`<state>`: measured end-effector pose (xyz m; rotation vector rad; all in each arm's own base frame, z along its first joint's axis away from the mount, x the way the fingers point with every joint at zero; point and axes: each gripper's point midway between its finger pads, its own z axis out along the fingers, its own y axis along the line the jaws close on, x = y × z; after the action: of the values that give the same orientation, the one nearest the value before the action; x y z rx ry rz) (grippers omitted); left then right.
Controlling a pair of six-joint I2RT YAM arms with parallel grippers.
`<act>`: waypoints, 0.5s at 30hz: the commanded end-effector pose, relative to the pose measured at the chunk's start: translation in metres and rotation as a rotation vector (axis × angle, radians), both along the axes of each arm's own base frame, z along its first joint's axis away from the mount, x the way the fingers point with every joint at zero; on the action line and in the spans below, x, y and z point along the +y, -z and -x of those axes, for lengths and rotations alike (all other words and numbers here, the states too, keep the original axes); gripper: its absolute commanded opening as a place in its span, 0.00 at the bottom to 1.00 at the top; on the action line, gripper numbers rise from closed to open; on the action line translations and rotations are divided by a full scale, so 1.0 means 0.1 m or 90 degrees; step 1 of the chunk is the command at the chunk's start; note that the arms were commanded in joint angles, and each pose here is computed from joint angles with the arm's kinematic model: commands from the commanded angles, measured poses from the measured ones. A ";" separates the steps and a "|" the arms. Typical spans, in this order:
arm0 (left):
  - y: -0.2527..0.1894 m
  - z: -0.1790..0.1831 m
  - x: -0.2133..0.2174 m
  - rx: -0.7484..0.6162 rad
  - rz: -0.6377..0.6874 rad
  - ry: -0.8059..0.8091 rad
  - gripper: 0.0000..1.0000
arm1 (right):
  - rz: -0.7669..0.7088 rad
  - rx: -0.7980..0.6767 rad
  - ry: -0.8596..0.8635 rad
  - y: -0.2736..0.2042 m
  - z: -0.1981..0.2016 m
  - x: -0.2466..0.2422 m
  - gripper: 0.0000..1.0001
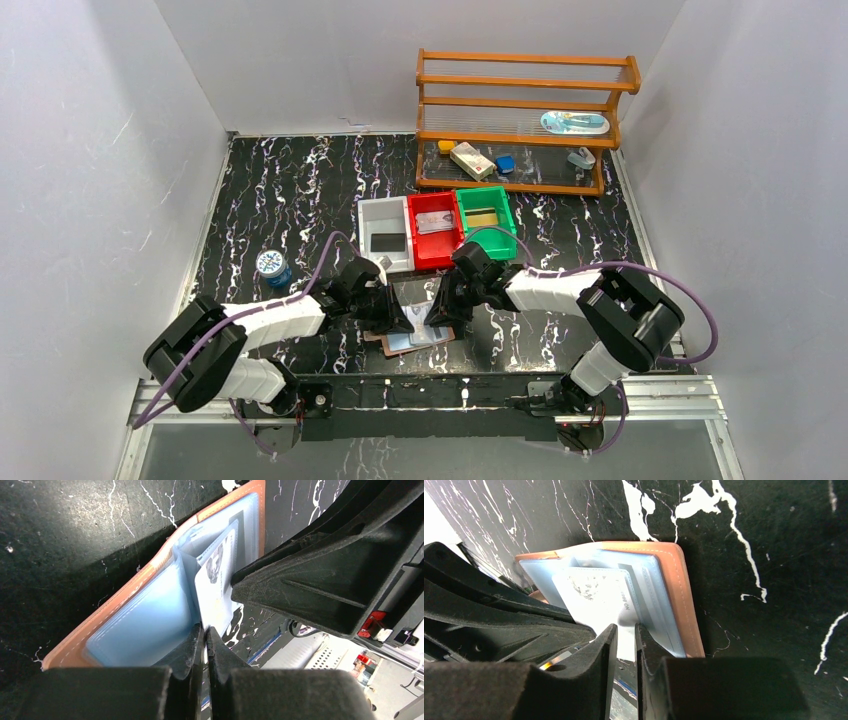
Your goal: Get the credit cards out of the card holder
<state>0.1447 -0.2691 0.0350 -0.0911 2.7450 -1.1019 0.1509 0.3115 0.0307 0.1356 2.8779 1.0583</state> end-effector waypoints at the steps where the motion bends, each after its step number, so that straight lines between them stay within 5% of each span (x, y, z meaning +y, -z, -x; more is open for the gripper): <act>1: -0.05 0.01 0.08 -0.016 -0.009 -0.006 0.00 | 0.089 0.016 0.024 0.29 0.03 -0.22 0.27; 5: -0.03 0.01 0.15 -0.019 -0.028 -0.016 0.08 | 0.100 -0.002 0.027 0.23 -0.03 -0.23 0.26; 15: -0.10 0.01 0.07 -0.020 0.009 -0.014 0.11 | 0.104 0.003 0.029 0.25 -0.02 -0.23 0.23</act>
<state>0.1455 -0.2602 0.0366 -0.1122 2.7321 -1.0522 0.1527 0.3102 0.0291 0.1534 2.8832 1.0192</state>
